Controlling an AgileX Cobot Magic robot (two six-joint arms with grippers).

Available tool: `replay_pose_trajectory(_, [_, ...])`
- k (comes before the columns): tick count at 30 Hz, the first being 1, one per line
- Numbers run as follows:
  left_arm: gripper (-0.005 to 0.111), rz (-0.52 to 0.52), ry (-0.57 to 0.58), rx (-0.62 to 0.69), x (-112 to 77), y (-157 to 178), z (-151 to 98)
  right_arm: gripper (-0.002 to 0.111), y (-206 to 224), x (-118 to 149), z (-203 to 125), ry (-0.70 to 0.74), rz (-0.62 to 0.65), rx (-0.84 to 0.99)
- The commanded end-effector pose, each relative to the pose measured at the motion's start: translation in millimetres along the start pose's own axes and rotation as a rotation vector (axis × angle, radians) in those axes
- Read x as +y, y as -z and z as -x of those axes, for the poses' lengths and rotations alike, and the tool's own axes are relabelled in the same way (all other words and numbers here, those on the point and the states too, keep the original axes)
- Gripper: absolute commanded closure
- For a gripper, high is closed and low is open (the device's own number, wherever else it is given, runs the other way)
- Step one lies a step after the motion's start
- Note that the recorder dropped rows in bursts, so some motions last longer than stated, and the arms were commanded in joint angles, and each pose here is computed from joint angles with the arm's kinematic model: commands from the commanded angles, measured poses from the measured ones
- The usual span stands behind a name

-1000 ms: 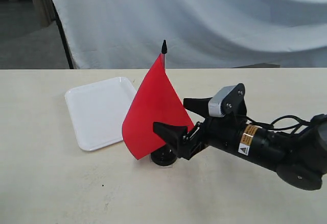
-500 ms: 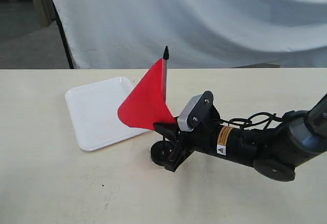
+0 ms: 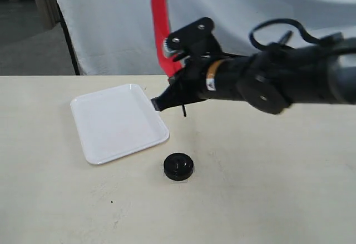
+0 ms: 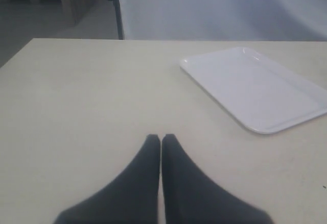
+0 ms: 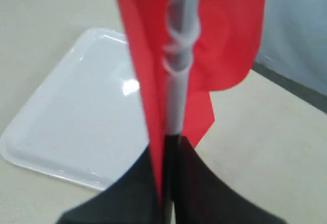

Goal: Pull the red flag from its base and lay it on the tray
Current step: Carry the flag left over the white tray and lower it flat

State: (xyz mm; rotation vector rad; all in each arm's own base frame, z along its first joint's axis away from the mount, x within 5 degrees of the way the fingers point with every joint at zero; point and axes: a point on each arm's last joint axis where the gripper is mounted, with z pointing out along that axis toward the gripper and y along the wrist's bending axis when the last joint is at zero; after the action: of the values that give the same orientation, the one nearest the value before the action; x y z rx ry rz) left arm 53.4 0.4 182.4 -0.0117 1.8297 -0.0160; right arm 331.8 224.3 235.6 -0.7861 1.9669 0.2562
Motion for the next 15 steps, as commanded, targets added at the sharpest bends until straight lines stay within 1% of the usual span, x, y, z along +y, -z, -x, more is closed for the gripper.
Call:
replay_pose_trajectory(1, [0.105,0.002,0.004,-0.003,0.1,0,0,0.109,-36,20,17,0.103,-0.075,0.271])
replay_pose_trajectory(2, [0.105,0.002,0.004,-0.003,0.1,0,0,0.109,-43,24,24,0.124,-0.096,0.302])
replay_pose_trajectory(3, [0.105,0.002,0.004,-0.003,0.1,0,0,0.109,-55,30,21,0.156,-0.125,0.381])
replay_pose_trajectory(4, [0.105,0.002,0.004,-0.003,0.1,0,0,0.109,-62,33,26,0.170,-0.147,0.408])
replay_pose_trajectory(8, [0.105,0.002,0.004,-0.003,0.1,0,0,0.109,-97,51,22,0.253,-0.253,0.575])
replay_pose_trajectory(11, [0.105,0.002,0.004,-0.003,0.1,0,0,0.109,-119,65,22,0.312,-0.291,0.634])
replay_pose_trajectory(15, [0.105,0.002,0.004,-0.003,0.1,0,0,0.109,-144,75,22,0.334,-0.288,0.615])
